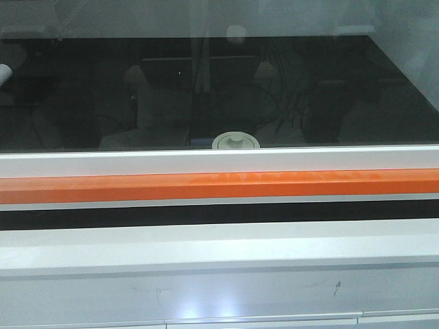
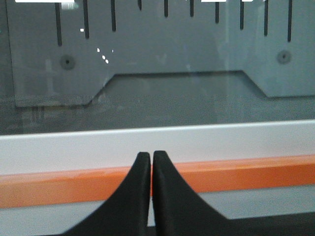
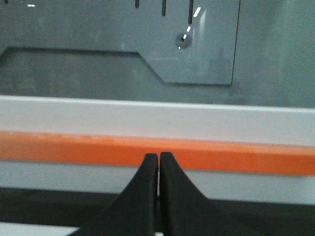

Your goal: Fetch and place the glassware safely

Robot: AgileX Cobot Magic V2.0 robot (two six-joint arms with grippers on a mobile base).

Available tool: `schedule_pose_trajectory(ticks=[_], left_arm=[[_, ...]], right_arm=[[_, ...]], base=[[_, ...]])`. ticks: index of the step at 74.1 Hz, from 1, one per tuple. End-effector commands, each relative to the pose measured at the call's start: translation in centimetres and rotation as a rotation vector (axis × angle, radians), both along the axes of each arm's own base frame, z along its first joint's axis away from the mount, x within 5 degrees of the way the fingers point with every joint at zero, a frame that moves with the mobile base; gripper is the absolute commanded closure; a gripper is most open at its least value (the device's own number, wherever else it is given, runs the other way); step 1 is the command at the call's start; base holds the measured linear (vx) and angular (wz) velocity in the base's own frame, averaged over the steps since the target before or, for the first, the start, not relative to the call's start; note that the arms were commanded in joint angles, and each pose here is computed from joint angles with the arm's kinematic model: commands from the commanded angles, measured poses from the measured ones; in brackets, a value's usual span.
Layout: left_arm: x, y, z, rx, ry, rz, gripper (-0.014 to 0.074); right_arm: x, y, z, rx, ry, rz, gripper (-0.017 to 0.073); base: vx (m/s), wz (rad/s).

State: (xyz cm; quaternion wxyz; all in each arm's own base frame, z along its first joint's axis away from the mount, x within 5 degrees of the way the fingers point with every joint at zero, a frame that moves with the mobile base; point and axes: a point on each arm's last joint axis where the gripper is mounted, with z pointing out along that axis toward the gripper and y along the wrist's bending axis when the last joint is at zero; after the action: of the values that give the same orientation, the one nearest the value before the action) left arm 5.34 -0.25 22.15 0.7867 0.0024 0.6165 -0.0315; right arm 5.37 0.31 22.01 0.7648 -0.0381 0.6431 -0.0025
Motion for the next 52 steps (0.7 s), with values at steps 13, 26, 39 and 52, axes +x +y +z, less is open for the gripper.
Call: schedule_pose_trajectory(ticks=[13, 26, 39, 52], left_arm=[[0.3, 0.0, 8.6, -0.004, -0.096, -0.006, 0.0601], [4.3, -0.2, 10.0, 0.003, 0.171, -0.003, 0.0601], [6.0, -0.3, 9.2, 0.007, 0.256, -0.003, 0.0601], [6.2, -0.3, 9.2, 0.002, 0.254, -0.004, 0.0601]], right_arm=[[-0.3, 0.0, 9.2, 0.013, -0.207, 0.000, 0.0567], [3.2, 0.2, 11.5, 0.023, -0.077, 0.002, 0.0567], [5.3, 0.3, 11.1, 0.026, -0.019, 0.004, 0.0567], [5.8, 0.6, 10.7, 0.018, 0.018, 0.033, 0.0567]], base=[[0.00, 0.00], [0.00, 0.00], [0.00, 0.00], [0.00, 0.00]])
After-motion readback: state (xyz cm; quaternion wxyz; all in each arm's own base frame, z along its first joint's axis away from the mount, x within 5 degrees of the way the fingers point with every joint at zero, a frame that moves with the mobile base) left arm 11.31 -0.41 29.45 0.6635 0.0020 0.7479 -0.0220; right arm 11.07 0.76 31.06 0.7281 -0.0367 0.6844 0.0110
